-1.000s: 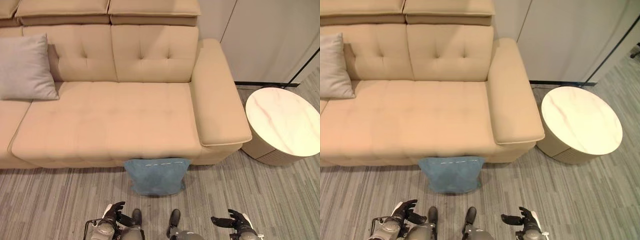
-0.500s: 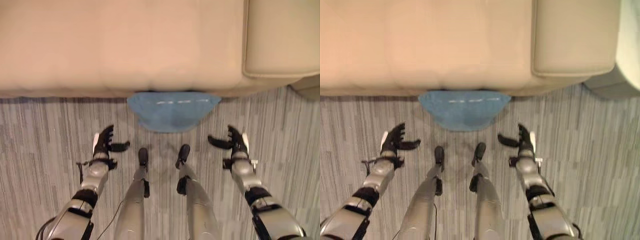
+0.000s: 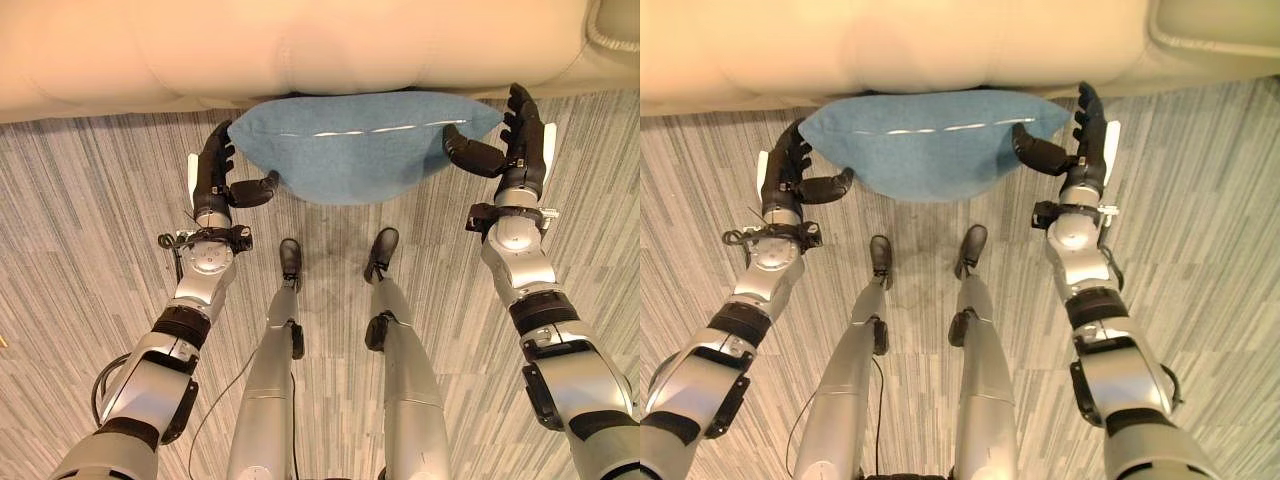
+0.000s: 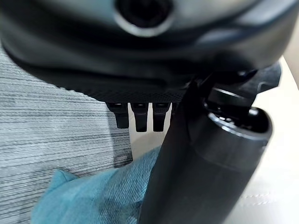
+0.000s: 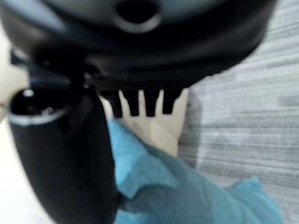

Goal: Pick up all the scattered cushions and arrange them neatly on the sofa.

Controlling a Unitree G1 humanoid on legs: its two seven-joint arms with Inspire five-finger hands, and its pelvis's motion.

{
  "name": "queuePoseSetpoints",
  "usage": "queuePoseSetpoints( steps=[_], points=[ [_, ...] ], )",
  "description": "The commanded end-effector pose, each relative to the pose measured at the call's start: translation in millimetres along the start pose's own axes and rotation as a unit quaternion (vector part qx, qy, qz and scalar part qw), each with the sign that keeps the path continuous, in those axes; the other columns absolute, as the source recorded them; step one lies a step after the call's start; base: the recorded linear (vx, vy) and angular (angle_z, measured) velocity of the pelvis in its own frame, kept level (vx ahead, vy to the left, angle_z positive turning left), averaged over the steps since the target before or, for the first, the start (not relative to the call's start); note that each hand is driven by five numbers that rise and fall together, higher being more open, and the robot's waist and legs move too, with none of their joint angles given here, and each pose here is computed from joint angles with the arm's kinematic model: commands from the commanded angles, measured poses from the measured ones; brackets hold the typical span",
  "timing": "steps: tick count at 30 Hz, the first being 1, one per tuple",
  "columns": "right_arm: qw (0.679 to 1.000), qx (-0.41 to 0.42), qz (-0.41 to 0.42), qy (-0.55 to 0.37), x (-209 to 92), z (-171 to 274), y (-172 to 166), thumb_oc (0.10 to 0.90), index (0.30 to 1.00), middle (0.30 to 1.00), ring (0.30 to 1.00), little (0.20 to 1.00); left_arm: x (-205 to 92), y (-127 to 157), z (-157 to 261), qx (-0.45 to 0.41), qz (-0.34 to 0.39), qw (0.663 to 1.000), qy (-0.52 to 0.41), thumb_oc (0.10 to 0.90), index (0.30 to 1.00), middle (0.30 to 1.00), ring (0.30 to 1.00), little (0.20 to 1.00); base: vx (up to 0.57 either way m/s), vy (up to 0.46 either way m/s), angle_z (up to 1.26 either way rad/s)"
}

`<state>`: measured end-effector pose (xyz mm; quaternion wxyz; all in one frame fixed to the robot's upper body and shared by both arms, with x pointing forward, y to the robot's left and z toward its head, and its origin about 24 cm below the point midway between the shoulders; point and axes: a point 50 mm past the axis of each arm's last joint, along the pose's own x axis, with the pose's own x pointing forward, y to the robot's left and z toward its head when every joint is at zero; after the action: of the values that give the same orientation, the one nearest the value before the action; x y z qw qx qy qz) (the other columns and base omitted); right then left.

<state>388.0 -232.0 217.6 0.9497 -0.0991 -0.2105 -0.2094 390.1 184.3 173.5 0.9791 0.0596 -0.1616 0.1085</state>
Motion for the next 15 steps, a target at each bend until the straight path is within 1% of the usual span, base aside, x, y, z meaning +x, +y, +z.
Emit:
queuePoseSetpoints(
  steps=[1, 2, 3, 5, 6, 8, 9, 10, 12, 15],
  points=[
    [0.999, -0.012, 0.04, -0.009, -24.9, -17.0, 16.7, 0.8, 0.9, 0.9, 0.9, 0.9, -18.1, 4.5, -19.0, -0.01, 0.017, 1.0, 0.005, 0.8, 0.9, 0.9, 0.9, 0.9, -0.02, -0.021, 0.13],
    [0.999, -0.008, 0.046, -0.012, -25.1, -14.1, 22.3, 0.8, 0.9, 0.9, 0.9, 0.9, -16.8, 0.1, -15.6, -0.013, 0.014, 1.0, 0.0, 0.8, 0.9, 0.9, 0.9, 0.9, -0.01, -0.018, 0.09],
    [0.998, 0.002, 0.056, -0.021, -26.4, -8.1, 34.1, 0.8, 0.9, 0.9, 0.9, 0.9, -15.3, -11.1, -9.7, -0.023, 0.005, 1.0, -0.008, 0.8, 0.9, 0.9, 0.9, 0.9, -0.01, -0.018, 0.06],
    [0.997, 0.018, 0.068, -0.023, -30.0, -4.7, 45.6, 0.8, 0.9, 0.9, 0.9, 0.9, -14.8, -20.4, -6.2, -0.029, -0.003, 0.999, -0.012, 0.8, 0.9, 0.9, 0.9, 0.9, -0.01, -0.018, 0.06],
    [0.995, 0.042, 0.084, -0.026, -34.8, 0.3, 60.6, 0.8, 0.9, 0.9, 0.9, 0.9, -14.5, -32.2, -2.2, -0.04, -0.011, 0.999, -0.013, 0.8, 0.9, 0.9, 0.9, 0.9, -0.01, -0.004, 0.05],
    [0.992, 0.073, 0.098, -0.023, -39.7, 3.8, 72.9, 0.8, 0.9, 0.9, 0.9, 0.9, -13.2, -42.3, 3.6, -0.049, -0.021, 0.998, -0.018, 0.8, 0.9, 0.9, 0.9, 0.9, 0.0, 0.0, 0.0],
    [0.987, 0.107, 0.117, -0.02, -43.7, 9.3, 85.4, 0.546, 0.519, 0.519, 0.519, 0.519, -11.3, -50.7, 9.9, -0.054, -0.03, 0.998, -0.024, 0.679, 0.719, 0.719, 0.719, 0.719, 0.0, 0.0, 0.0],
    [0.982, 0.131, 0.135, -0.023, -46.1, 15.3, 94.1, 0.4, 0.3, 0.3, 0.3, 0.3, -8.6, -54.4, 17.4, -0.057, -0.038, 0.997, -0.035, 0.4, 0.3, 0.3, 0.3, 0.3, 0.0, 0.018, -0.03],
    [0.974, 0.156, 0.158, -0.043, -48.1, 27.4, 99.1, 0.4, 0.3, 0.3, 0.3, 0.3, -2.5, -46.0, 30.0, -0.088, -0.021, 0.994, -0.054, 0.4, 0.3, 0.3, 0.3, 0.3, 0.0, -0.003, -0.02],
    [0.967, 0.193, 0.151, -0.076, -47.7, 37.7, 84.6, 0.4, 0.3, 0.3, 0.3, 0.3, -0.8, -26.4, 45.4, -0.127, 0.01, 0.988, -0.09, 0.4, 0.3, 0.3, 0.3, 0.3, 0.0, -0.004, -0.01]
  ],
)
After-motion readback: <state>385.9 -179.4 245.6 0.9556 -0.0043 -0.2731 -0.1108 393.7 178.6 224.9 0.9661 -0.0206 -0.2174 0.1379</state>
